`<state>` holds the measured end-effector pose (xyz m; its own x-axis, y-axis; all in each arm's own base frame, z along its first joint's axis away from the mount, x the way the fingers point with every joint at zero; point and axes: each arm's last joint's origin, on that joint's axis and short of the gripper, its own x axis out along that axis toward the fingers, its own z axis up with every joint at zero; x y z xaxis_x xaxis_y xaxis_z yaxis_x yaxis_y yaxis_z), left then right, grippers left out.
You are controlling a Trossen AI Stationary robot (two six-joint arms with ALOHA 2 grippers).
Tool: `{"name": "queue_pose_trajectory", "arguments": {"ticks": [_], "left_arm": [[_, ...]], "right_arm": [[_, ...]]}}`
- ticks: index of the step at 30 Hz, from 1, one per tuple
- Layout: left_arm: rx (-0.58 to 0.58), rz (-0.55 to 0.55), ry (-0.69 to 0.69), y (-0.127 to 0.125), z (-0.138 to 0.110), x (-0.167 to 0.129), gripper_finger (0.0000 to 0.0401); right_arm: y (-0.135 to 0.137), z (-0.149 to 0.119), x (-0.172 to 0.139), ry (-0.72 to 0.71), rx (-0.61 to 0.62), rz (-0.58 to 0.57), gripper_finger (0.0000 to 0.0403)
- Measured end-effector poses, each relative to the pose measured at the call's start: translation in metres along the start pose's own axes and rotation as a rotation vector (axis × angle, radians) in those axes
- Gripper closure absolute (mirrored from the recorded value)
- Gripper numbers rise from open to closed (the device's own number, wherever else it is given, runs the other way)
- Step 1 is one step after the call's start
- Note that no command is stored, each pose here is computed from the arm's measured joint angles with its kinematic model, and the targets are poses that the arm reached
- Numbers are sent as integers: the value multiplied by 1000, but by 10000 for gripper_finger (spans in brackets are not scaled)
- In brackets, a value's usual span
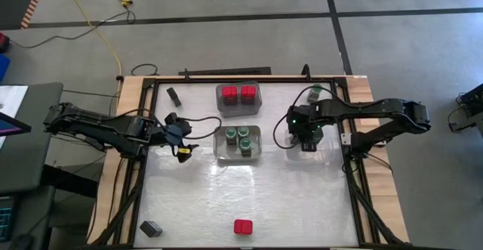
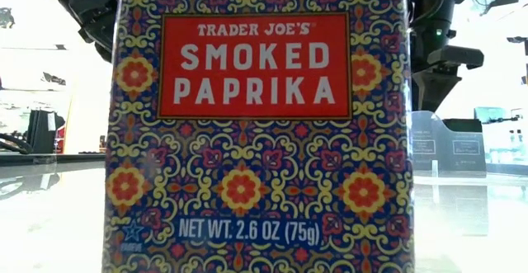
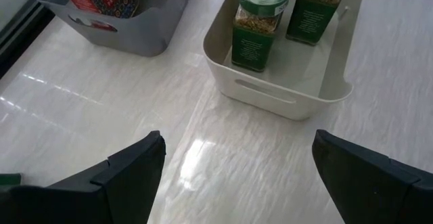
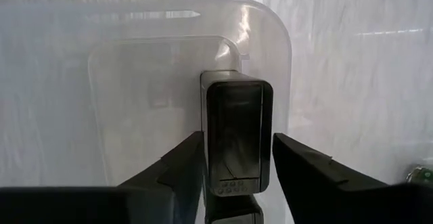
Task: Sort spices by type
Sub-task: Put the black spice can into the transparent bin, then put the green spice bottle into the gray bin
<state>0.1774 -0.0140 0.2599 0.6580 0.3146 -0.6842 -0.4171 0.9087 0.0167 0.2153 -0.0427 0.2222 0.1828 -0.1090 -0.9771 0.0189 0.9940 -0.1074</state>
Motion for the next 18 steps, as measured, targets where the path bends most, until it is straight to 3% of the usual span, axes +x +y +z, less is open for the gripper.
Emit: {"name": "queue_pose_trajectory", "arguments": {"ticks": [7, 13, 18], "left_arm": [[0, 0, 0, 0, 0, 0, 42], [0, 0, 0, 0, 0, 0, 42], [0, 0, 0, 0, 0, 0, 42]], "right_arm": [[0, 0, 0, 0, 0, 1, 149], [-3, 8, -19, -23, 73, -5, 147], [-10, 16, -47, -130, 95, -25, 147]]}}
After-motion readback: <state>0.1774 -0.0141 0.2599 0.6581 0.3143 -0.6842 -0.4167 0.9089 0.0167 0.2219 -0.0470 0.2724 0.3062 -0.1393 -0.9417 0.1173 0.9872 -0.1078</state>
